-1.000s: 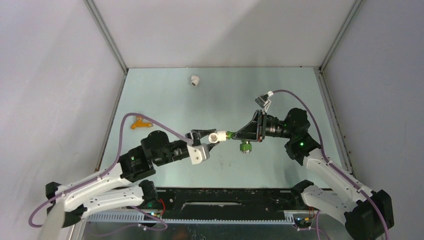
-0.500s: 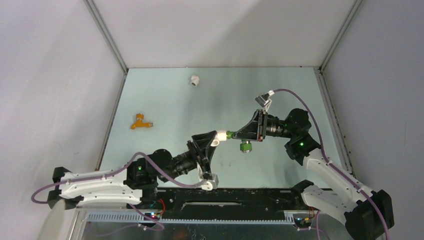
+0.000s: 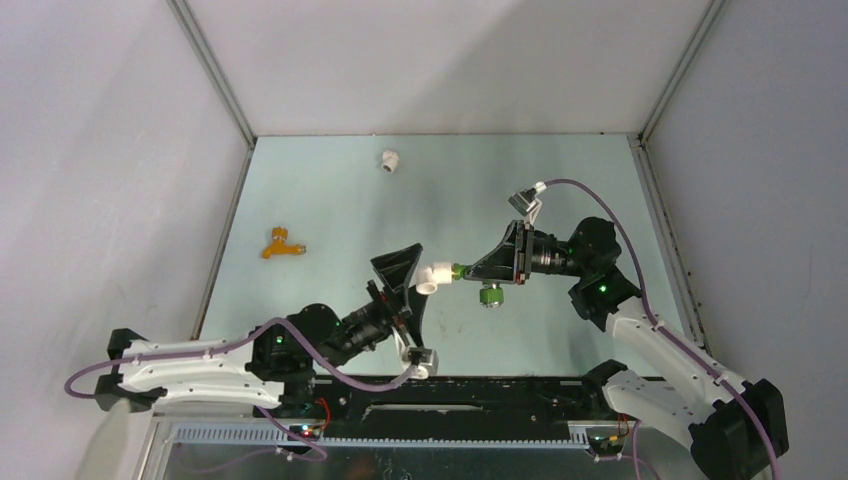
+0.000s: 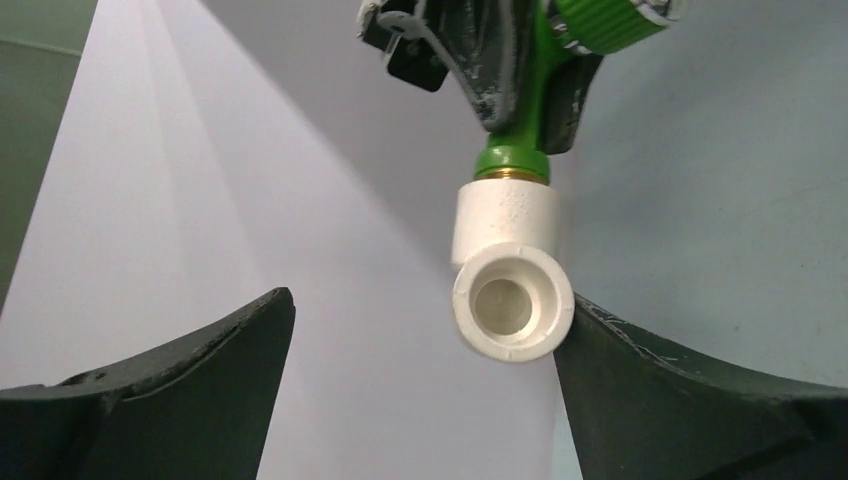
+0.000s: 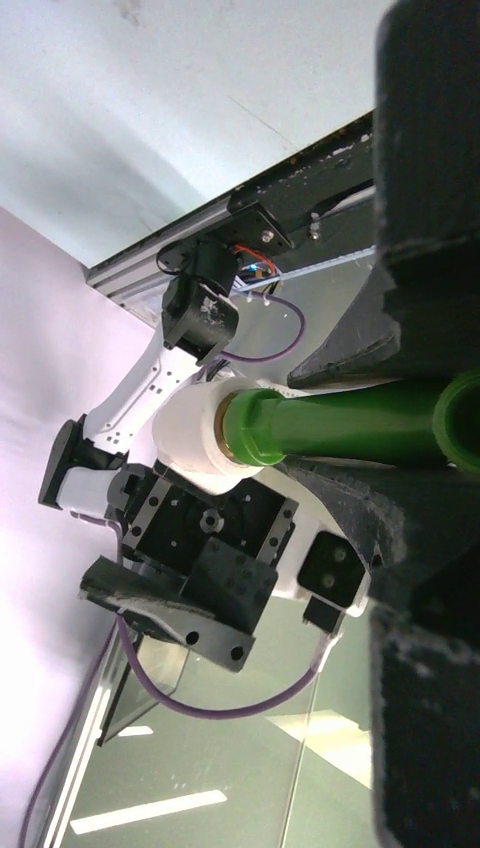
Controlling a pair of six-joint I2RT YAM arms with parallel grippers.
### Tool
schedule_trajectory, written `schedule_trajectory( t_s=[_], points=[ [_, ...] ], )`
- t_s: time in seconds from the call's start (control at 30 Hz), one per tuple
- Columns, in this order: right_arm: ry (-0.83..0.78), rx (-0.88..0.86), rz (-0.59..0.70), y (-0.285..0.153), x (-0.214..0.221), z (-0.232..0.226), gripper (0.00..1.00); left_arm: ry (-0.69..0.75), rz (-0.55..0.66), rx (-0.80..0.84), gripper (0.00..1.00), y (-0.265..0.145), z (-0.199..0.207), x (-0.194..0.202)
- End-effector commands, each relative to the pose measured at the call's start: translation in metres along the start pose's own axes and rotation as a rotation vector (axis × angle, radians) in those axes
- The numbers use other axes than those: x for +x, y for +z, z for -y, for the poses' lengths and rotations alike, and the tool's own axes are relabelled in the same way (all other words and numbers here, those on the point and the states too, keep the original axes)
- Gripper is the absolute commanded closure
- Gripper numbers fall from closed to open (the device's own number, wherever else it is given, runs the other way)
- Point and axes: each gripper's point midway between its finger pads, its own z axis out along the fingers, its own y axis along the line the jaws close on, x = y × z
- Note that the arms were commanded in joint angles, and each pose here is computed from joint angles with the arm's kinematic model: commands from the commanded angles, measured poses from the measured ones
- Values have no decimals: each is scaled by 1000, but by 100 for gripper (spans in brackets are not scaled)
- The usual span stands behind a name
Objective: Install the water faucets
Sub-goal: Screw the water faucet onto the adaptor.
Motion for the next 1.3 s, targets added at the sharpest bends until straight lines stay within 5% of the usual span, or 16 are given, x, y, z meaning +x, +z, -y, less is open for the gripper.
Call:
schedule_trajectory(
  t_s=[0.0, 0.33, 0.7, 0.97, 1.27],
  points=[
    [-44, -7, -8, -5, 1, -5, 100, -108, -78, -128, 1, -11, -30, 15],
    [-73, 56, 38, -31, -9, 4, 100, -450, -387, -3, 0, -27, 40, 58],
    [-75, 113, 51, -45, -10, 18, 100, -1315, -678, -132, 0, -48, 79, 123],
    [-77, 119, 49, -44, -11, 21, 100, -1963, -576, -46, 0, -18, 85, 107],
    [-81, 115, 44, -43, -10, 20, 100, -2576, -80, 74, 3, 13, 43, 79]
  ],
)
